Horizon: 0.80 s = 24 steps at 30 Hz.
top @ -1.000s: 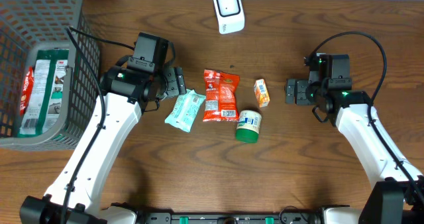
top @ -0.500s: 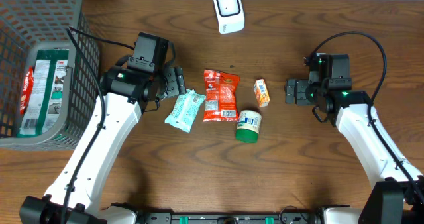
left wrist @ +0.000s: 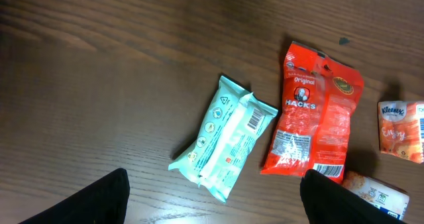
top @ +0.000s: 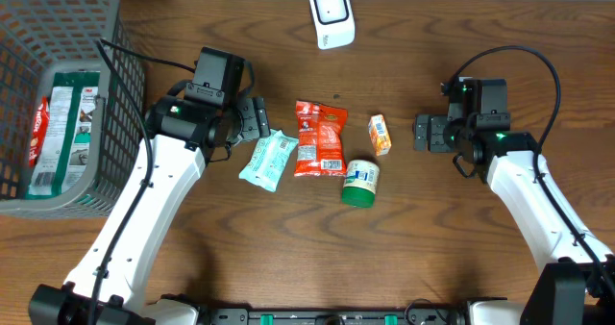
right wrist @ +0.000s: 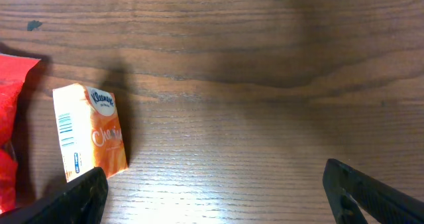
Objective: Scan the item barcode
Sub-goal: 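Withdraw the right gripper to the right side and hold still, then reach the left gripper into the basket toward the green glove pack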
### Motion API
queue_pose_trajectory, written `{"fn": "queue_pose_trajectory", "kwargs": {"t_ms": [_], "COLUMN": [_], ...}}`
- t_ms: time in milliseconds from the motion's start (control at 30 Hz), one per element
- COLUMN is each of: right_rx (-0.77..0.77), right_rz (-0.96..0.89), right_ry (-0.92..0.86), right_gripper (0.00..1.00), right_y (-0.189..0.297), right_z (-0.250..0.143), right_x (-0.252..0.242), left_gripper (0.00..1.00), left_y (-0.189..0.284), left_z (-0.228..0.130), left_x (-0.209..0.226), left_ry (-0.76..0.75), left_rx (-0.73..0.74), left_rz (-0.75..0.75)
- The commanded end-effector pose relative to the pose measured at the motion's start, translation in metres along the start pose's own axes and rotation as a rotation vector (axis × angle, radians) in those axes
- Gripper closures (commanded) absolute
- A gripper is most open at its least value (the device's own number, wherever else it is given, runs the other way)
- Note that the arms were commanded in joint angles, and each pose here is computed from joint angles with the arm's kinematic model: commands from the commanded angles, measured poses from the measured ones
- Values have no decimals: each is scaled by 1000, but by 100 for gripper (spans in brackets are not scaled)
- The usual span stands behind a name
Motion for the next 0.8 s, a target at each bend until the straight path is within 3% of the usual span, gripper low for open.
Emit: {"fn": "queue_pose_trajectory", "kwargs": {"t_ms": [0, 467, 600, 700, 767], "right_rx": [-10, -10, -10, -10, -10], "right_rz": [-6, -6, -6, -6, -6], "right_ry": [-7, -8, -7, -7, -8], "right_gripper": [1, 1, 1, 1, 1], "right_y": [3, 3, 3, 3, 3], "right_z": [3, 3, 3, 3, 3], "right_x": [-2, -2, -2, -2, -2], "left_gripper": [17, 17, 18, 33, 34], "left_y": [-3, -3, 2, 21, 42], "left_z": [0, 1, 21, 34, 41], "left_x": [3, 2, -25, -31, -30], "left_ry": [10, 10, 7, 23, -4], "left_rx": [4, 0, -89, -146, -153], "left_rz": [17, 14, -136, -177, -163]}}
Point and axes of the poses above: each gripper's point midway between its finger pads, its own y axis back along the fingers, its own x axis along the line the jaws close on, z = x × y, the point moved 4 cm from there along y, back along the fingers, and after that the axes turned 13 degrees about y, right-handed, at the moved point
